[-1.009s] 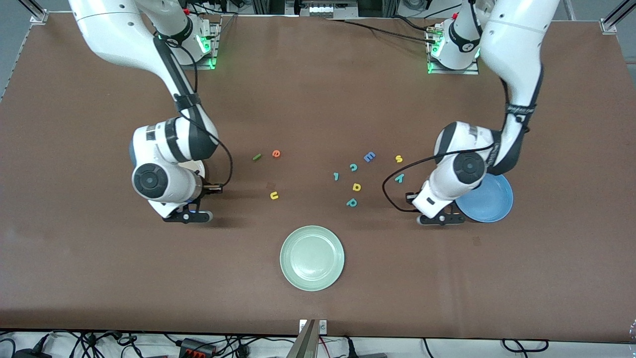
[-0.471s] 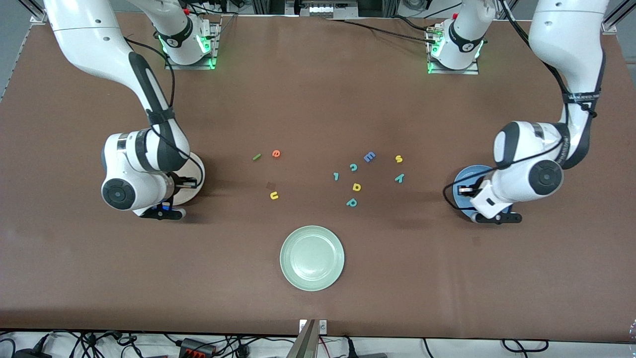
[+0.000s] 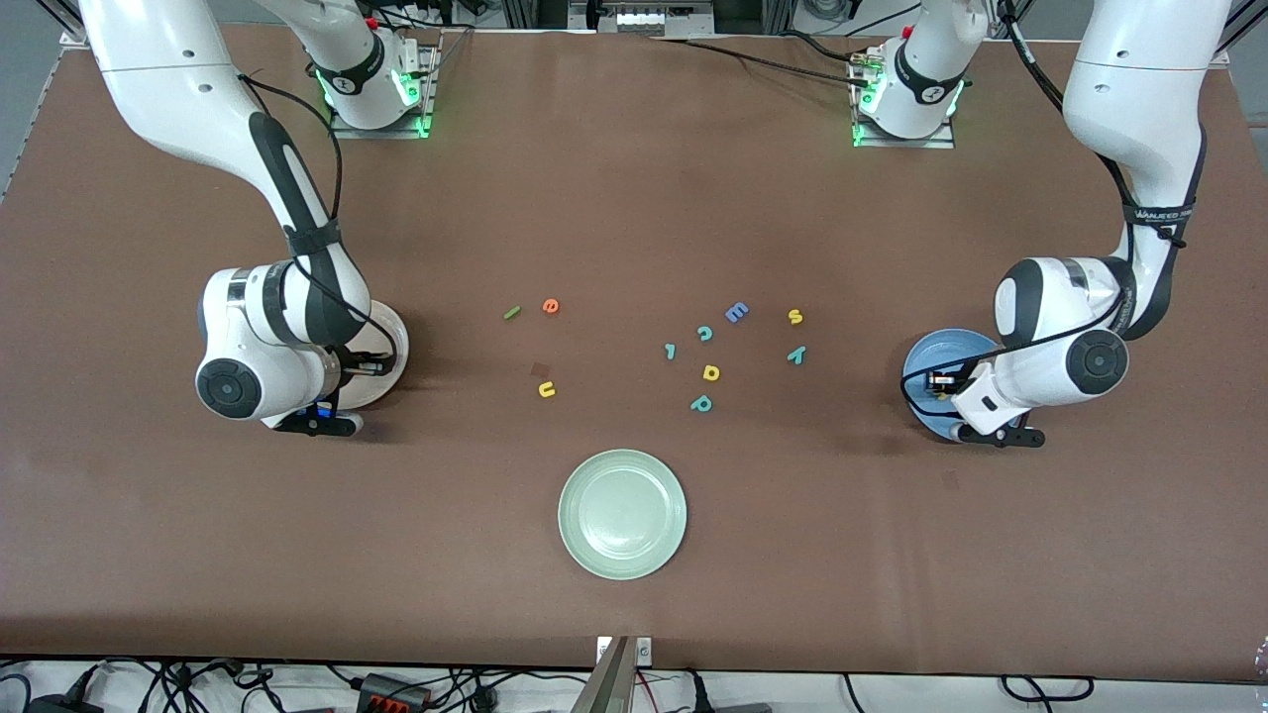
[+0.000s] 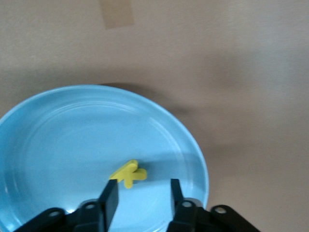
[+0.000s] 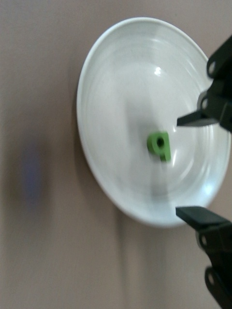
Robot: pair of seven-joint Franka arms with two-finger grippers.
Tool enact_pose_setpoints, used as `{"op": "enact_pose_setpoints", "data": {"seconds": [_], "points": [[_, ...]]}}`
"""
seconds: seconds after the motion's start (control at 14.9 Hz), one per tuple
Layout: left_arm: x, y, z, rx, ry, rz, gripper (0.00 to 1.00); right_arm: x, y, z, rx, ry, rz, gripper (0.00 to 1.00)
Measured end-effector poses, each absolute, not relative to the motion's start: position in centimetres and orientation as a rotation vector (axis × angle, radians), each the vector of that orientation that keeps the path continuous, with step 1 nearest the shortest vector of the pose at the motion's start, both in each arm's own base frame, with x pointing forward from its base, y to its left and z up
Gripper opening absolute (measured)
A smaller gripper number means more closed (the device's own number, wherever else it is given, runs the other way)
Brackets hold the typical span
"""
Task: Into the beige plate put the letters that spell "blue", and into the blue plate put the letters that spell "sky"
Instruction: 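Grasp the green stick with the right gripper while the left gripper grasps the y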
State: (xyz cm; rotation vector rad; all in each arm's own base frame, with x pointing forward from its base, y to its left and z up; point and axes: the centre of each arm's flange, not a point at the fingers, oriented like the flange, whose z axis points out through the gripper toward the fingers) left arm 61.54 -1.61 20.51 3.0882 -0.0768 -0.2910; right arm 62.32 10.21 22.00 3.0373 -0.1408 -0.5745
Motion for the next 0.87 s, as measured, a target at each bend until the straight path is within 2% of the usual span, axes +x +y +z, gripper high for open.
{"op": "enact_pose_setpoints", "data": {"seconds": [0.13, 0.2, 0.34, 0.54, 0.87], "points": [[61.0, -3.5, 21.5, 3.068, -0.134, -0.368, 0.72, 62.1, 13.9, 24.1, 3.034, -0.22, -0.506, 0.98], [60.7, -5.1, 22.4, 3.054, -0.177, -0.409, 0.79, 61.7, 16.3, 24.9, 3.026, -0.27, -0.472, 1.0], [60.0, -9.4, 24.1, 3.024, -0.285, -0.438, 0.99, 60.2, 21.1, 25.5, 3.002, -0.373, -0.417, 1.0], [58.8, -15.7, 25.2, 2.987, -0.45, -0.425, 1.0, 57.4, 25.3, 24.8, 2.989, -0.527, -0.328, 1.0], [56.5, -22.1, 24.5, 2.993, -0.682, -0.347, 0.98, 53.6, 28.0, 22.8, 2.944, -0.799, -0.267, 1.0]]}}
